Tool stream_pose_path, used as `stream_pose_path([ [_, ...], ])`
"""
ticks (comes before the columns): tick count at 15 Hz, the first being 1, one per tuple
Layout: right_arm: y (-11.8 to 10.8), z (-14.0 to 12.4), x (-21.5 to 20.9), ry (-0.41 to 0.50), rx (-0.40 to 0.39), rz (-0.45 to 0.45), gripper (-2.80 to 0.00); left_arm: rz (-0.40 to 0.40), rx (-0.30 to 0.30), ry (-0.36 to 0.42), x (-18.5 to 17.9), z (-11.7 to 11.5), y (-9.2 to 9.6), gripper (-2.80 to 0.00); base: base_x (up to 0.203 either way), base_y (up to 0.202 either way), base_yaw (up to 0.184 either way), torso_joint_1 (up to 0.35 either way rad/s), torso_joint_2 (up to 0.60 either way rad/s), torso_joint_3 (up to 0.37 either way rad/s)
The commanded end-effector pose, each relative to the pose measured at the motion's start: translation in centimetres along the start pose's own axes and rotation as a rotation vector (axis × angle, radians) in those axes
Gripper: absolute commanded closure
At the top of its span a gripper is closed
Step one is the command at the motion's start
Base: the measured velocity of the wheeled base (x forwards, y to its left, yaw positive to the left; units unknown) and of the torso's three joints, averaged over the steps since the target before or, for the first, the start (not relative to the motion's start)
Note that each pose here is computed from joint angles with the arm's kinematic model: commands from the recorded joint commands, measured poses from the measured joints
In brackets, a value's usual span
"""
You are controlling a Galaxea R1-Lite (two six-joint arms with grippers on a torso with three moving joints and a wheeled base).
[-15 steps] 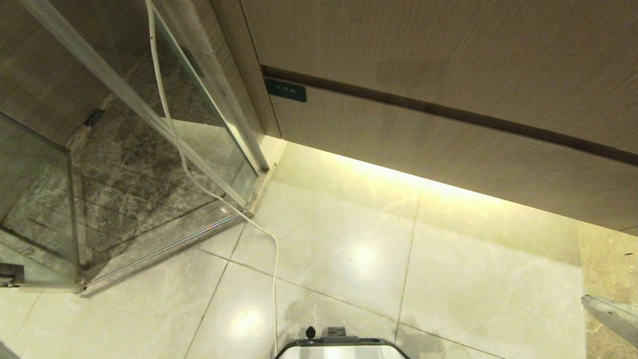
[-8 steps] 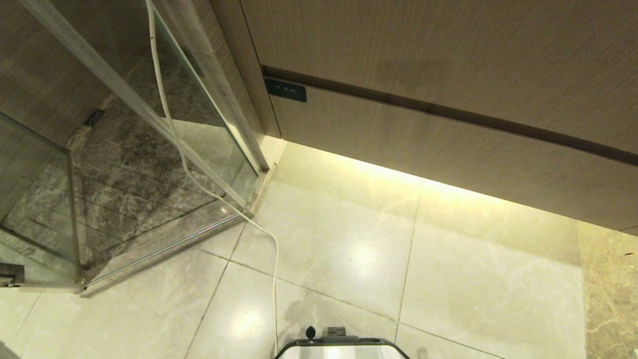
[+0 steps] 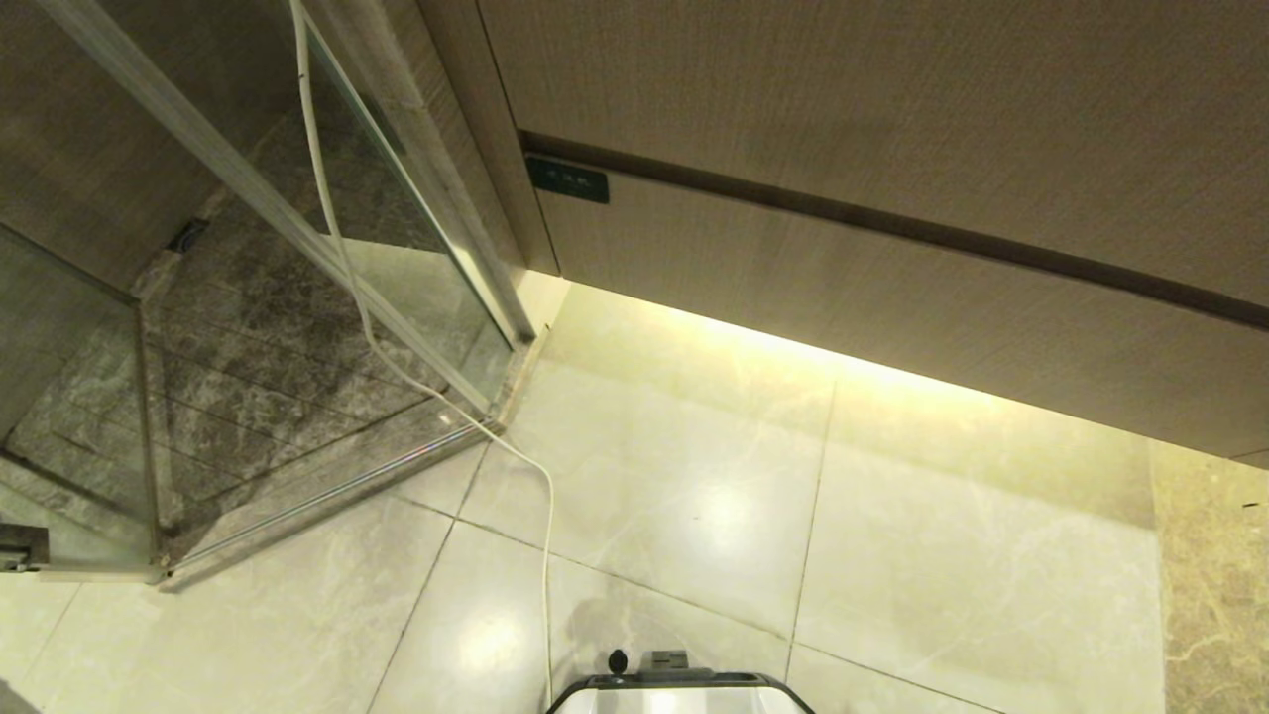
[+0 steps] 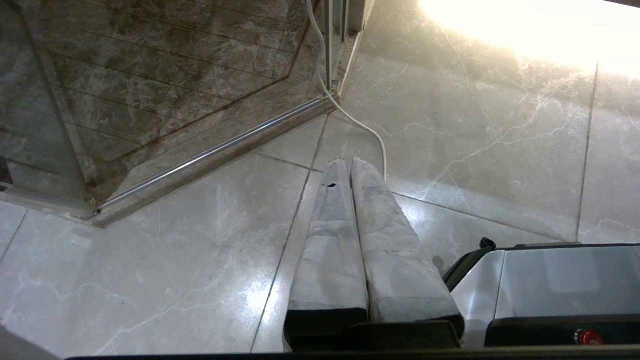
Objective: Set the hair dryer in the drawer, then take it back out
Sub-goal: Pull open the drawer
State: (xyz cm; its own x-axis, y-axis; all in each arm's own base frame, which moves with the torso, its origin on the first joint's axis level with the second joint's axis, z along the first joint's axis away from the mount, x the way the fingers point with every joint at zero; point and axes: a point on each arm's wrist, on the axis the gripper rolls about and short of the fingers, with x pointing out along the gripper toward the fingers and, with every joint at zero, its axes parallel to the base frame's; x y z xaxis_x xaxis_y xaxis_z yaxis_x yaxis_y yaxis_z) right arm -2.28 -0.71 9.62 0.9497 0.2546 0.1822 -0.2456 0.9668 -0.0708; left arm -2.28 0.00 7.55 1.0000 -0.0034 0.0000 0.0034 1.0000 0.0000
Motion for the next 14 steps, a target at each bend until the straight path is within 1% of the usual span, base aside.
stream_pose_path([
  [1, 0.1, -1.2, 0.1, 0.030, 0.005, 0.005, 0.00, 0.000, 0.000, 0.002, 0.0, 0.0, 0.0, 0.00, 0.000, 0.000, 0.000, 0.000, 0.00, 0.000],
  [2, 0.2, -1.1, 0.1, 0.030, 0.000, -0.007, 0.00, 0.000, 0.000, 0.002, 0.0, 0.0, 0.0, 0.00, 0.000, 0.000, 0.000, 0.000, 0.00, 0.000],
  [4, 0.4, -1.4, 0.1, 0.059, -0.016, -0.077, 0.00, 0.000, 0.000, 0.002, 0.0, 0.0, 0.0, 0.00, 0.000, 0.000, 0.000, 0.000, 0.00, 0.000],
  [6, 0.5, -2.5, -0.3, 0.131, -0.023, -0.067, 0.00, 0.000, 0.000, 0.002, 0.0, 0.0, 0.0, 0.00, 0.000, 0.000, 0.000, 0.000, 0.00, 0.000],
  [8, 0.5, -2.0, -0.3, 0.074, -0.022, -0.080, 0.00, 0.000, 0.000, 0.002, 0.0, 0.0, 0.0, 0.00, 0.000, 0.000, 0.000, 0.000, 0.00, 0.000],
  [14, 0.5, -2.1, -0.3, 0.079, -0.010, -0.084, 0.00, 0.000, 0.000, 0.002, 0.0, 0.0, 0.0, 0.00, 0.000, 0.000, 0.000, 0.000, 0.00, 0.000],
])
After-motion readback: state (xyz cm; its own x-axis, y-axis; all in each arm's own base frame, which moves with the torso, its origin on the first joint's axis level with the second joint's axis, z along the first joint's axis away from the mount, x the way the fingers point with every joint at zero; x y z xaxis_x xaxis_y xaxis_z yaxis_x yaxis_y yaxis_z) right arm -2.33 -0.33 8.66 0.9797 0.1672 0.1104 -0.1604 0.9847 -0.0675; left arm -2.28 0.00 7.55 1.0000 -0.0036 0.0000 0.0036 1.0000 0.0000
